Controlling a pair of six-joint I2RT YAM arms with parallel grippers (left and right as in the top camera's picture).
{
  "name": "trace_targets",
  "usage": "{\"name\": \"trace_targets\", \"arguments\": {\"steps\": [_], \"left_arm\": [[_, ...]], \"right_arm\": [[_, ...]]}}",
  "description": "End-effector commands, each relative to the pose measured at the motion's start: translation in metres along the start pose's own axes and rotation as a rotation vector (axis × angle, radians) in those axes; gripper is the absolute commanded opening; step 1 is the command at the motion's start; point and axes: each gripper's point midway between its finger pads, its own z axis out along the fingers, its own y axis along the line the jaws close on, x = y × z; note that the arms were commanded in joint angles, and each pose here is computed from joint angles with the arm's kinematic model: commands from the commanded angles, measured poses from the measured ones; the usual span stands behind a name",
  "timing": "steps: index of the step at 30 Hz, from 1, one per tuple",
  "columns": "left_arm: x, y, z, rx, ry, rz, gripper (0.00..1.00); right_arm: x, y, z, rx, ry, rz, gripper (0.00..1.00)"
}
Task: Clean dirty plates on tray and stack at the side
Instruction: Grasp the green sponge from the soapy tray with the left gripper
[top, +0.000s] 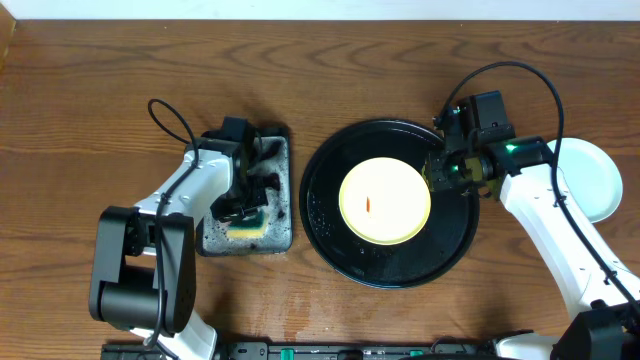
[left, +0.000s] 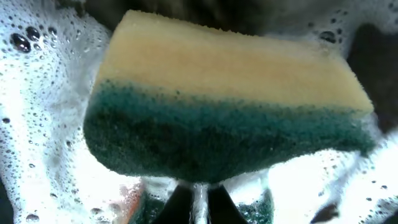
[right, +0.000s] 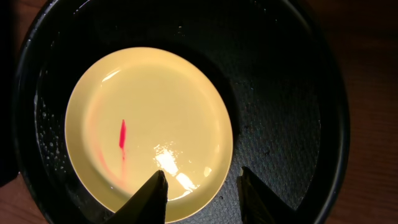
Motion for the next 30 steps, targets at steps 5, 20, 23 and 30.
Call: {"name": "trace_targets", "arguments": {"steps": [5,20,23,30], "left_arm": [[0.002,-0.014,-0.037,0.081,-0.023,0.039,0.27],[0.012,0.012,-0.004,-0.017,-0.049,0.041,0.53],[0.015,0.012,0.005,-0.019,-0.033,0.041,0.19],[0.009,-0.001,-0.017,0.046,-0.053,0.045,0.07]], "right_arm": [[0.000,0.003,0.000,-0.006,0.001,-0.006,0.35],[-0.001,0.003,0.000,-0.007,-0.004,-0.007,0.35],[-0.001,0.003,0.000,-0.007,-0.004,-0.007,0.35],[-0.002,-0.007,0.003,0.046,-0.005,-0.009,0.36]]}}
